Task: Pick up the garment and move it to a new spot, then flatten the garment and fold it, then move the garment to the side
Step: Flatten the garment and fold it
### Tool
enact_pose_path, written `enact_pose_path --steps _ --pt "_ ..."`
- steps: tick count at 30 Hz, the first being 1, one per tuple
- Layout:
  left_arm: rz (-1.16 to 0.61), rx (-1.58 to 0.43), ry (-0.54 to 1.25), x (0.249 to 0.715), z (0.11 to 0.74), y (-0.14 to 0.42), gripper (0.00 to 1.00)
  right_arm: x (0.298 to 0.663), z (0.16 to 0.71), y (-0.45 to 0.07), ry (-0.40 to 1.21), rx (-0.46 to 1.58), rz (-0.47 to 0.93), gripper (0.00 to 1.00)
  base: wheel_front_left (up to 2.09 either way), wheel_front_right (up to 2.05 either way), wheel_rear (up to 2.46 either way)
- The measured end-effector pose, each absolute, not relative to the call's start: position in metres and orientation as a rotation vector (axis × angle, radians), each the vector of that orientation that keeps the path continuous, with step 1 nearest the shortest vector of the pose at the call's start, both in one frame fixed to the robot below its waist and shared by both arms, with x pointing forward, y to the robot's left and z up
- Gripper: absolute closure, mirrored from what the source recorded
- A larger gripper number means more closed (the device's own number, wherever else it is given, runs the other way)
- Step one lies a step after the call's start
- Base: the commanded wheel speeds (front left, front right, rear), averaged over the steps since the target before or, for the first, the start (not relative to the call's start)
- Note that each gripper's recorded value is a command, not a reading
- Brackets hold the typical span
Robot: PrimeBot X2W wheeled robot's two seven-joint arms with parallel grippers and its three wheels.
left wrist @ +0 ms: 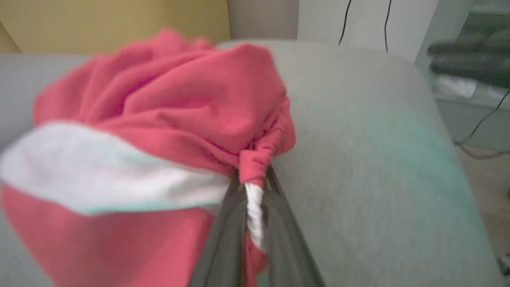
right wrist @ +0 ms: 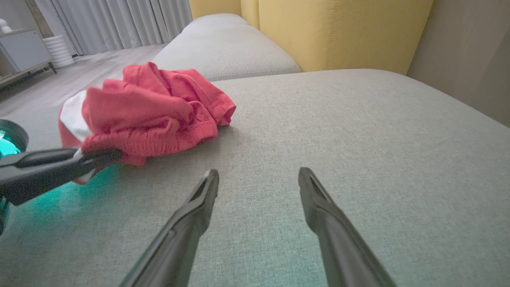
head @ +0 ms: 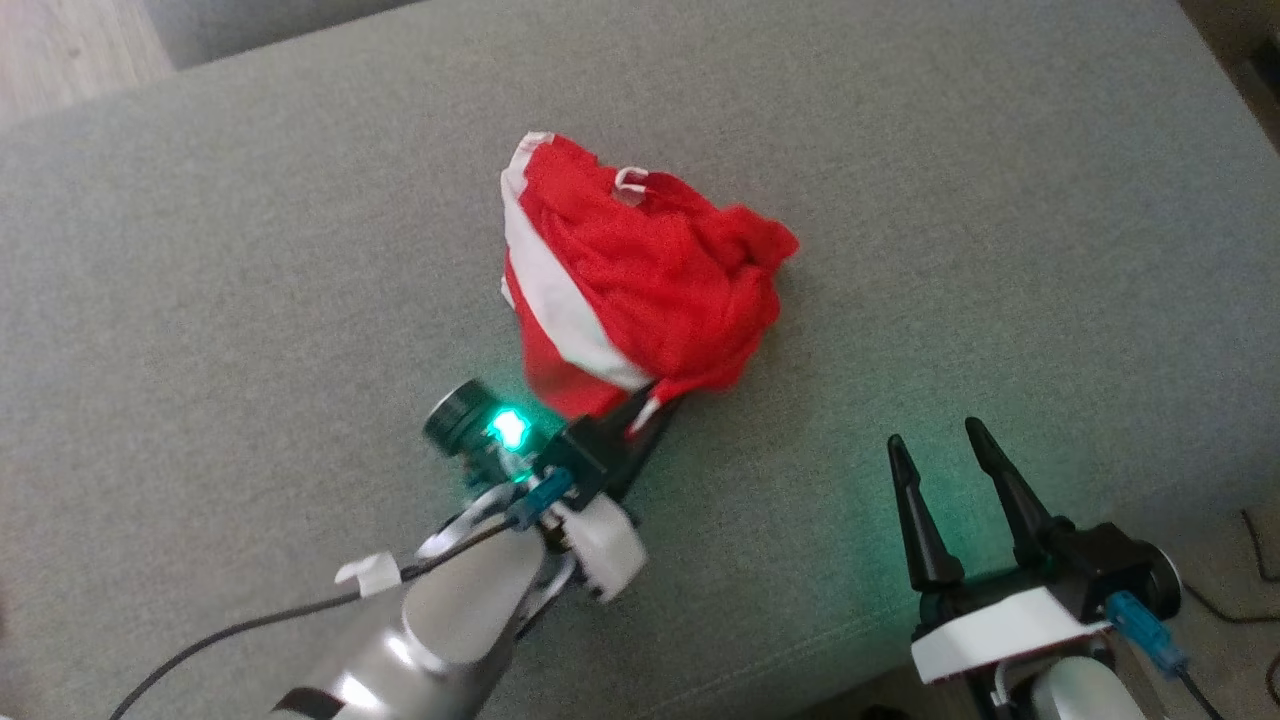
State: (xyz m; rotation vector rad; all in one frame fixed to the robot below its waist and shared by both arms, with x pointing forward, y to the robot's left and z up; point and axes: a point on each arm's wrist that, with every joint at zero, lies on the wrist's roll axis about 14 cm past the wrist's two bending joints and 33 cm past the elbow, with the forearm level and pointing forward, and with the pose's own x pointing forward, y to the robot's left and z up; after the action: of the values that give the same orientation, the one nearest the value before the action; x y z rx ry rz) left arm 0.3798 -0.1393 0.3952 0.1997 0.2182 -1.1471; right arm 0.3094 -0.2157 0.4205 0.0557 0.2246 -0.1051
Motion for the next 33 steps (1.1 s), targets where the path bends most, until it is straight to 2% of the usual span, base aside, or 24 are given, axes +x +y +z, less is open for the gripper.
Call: enact_pose_path --steps 7,10,12,15,20,21,22,26,30,33 --pt "-1.176 -0.078 -0.093 0.384 0.533 -0.177 1.0 0.307 0.435 -0.214 0.168 0.071 -0.101 0.0 0.0 0.0 0.0" --pt "-1.077 -0.176 -0.284 0.407 0.617 -0.169 1.0 0.299 0.438 -0.211 0.153 0.081 -0.095 0.0 0.0 0.0 0.0" --pt "-0.962 -0.237 -0.344 0.427 0.653 -0.153 1.0 0.292 0.437 -0.207 0.153 0.089 -0.09 0.0 0.0 0.0 0.0" --pt "-0.811 -0.272 -0.275 0.455 0.644 -0.122 1.0 0.289 0.437 -0.202 0.148 0.096 -0.073 0.0 0.0 0.0 0.0" --pt "-0.572 -0.264 0.006 0.476 0.545 -0.054 1.0 0.298 0.437 -0.191 0.149 0.096 -0.028 0.0 0.0 0.0 0.0" --pt "-0.535 -0.254 0.061 0.474 0.522 -0.041 0.09 0.3 0.436 -0.189 0.153 0.095 -0.018 0.0 0.0 0.0 0.0" --pt "-0.499 -0.238 0.114 0.471 0.501 -0.028 0.0 0.303 0.435 -0.186 0.156 0.094 -0.007 0.0 0.0 0.0 0.0" --pt "-0.387 -0.191 0.242 0.452 0.446 0.012 0.0 0.311 0.431 -0.178 0.17 0.088 0.027 0.0 0.0 0.0 0.0" --pt "-0.355 -0.133 0.202 0.435 0.445 0.028 0.0 0.318 0.43 -0.17 0.172 0.087 0.06 0.0 0.0 0.0 0.0" --pt "-0.396 -0.113 0.197 0.406 0.439 0.027 0.0 0.322 0.431 -0.161 0.167 0.088 0.088 0.0 0.0 0.0 0.0"
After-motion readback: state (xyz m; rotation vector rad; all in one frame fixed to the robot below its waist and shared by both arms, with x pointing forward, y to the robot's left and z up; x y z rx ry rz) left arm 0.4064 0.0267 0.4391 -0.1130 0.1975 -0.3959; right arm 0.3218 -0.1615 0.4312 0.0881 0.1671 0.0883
